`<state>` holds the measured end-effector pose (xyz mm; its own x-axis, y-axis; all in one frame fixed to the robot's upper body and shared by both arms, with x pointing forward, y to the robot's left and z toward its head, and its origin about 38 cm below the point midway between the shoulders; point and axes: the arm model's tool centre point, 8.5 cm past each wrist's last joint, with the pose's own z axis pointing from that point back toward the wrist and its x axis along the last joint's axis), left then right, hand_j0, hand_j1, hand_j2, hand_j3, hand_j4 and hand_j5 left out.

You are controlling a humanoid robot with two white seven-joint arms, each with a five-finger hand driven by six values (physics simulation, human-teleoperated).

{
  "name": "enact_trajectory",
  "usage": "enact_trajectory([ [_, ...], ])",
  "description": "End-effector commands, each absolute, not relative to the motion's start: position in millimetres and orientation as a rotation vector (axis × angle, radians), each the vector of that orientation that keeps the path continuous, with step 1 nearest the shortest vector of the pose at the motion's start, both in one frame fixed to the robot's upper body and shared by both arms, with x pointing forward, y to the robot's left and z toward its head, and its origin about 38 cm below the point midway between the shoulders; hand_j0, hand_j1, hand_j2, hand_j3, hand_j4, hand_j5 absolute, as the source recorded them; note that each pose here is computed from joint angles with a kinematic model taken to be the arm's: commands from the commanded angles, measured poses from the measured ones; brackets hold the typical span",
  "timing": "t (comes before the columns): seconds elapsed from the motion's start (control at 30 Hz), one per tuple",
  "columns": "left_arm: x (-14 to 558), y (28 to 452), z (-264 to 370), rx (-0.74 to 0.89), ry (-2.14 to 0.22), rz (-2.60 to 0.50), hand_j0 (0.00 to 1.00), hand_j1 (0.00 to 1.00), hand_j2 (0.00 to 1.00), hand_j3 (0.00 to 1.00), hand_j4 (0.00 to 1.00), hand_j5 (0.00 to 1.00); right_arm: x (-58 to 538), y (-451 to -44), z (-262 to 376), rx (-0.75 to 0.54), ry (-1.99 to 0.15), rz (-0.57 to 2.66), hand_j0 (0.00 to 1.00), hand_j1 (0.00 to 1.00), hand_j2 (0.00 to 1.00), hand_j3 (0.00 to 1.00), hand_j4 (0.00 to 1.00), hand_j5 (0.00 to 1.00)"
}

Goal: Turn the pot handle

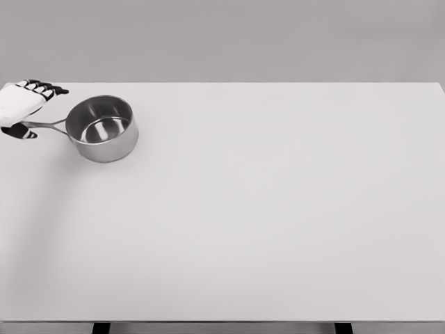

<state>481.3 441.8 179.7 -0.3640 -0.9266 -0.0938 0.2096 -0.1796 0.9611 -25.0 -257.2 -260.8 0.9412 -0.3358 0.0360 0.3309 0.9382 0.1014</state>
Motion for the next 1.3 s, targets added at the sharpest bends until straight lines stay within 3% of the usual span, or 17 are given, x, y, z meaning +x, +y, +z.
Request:
enact_trajectory([
  [0.0, 480.5, 445.6, 175.5, 0.923, -1.194, -1.667, 1.0, 1.0, 1.0, 1.0, 1.0, 1.0, -25.0, -257.1, -260.7, 0.095, -0.053, -0.341, 1.0, 1.0, 1.0, 1.0, 1.0, 1.0],
  [1.0, 488.6, 453.9, 179.6, 0.924, -1.186, -1.625, 1.0, 1.0, 1.0, 1.0, 1.0, 1.0, -25.0, -257.1, -260.7, 0.095, -0.053, -0.341, 1.0, 1.0, 1.0, 1.0, 1.0, 1.0],
  [1.27, 482.1, 431.0, 189.5, 0.912, -1.302, -1.638, 1.0, 1.0, 1.0, 1.0, 1.0, 1.0, -24.8, -257.2, -260.7, 0.094, -0.054, -0.34, 1.0, 1.0, 1.0, 1.0, 1.0, 1.0],
])
